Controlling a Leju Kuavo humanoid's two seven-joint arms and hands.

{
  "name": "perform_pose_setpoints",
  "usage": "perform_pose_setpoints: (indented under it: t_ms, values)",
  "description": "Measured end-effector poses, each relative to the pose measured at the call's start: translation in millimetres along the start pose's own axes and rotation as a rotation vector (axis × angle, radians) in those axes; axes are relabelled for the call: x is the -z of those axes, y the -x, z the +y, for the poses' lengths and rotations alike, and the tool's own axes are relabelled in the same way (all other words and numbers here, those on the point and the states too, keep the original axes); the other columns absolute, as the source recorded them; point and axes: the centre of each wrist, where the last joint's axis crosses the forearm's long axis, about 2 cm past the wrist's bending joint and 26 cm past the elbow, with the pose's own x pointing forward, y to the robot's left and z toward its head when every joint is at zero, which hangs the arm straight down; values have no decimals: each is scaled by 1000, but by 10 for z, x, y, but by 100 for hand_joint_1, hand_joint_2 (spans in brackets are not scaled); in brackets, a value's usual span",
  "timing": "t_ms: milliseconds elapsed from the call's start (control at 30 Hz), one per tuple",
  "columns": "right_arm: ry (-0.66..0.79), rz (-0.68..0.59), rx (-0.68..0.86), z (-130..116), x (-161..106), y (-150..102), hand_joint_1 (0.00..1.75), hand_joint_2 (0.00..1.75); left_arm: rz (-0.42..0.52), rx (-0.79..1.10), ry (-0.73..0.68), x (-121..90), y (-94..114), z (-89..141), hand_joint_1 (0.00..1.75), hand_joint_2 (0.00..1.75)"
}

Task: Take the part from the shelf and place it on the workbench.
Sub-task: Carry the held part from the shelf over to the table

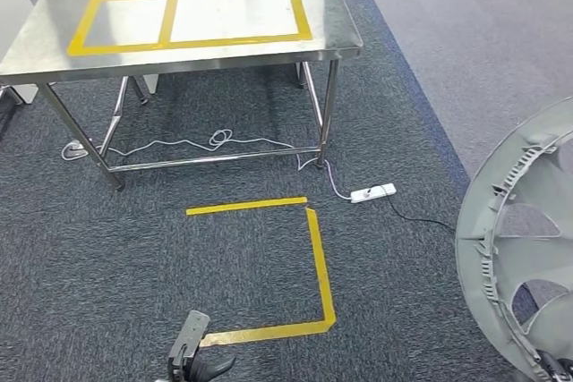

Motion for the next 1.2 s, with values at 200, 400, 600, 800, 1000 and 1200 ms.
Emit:
perform_pose_setpoints:
  t_ms: [200,400,600,800,1000,1200]
  values:
    - [-6,-9,-4,10,-6,6,175,175,-1,1,-1,14,-11,12,0,175]
    - [-7,-8,-5,13,-9,3,175,175,-3,6,-9,33,-15,45,0,175]
    - [-9,-13,-11,19,-8,13,175,175,-4,2,-5,31,-26,23,0,175]
    - [-12,-8,-12,34,-8,14,175,175,-3,6,-10,37,-16,51,0,175]
    - [-20,-7,-12,35,-21,9,175,175,1,4,-7,21,-4,37,0,175]
    - [-22,-22,-11,35,-23,2,175,175,3,2,-11,13,7,37,0,175]
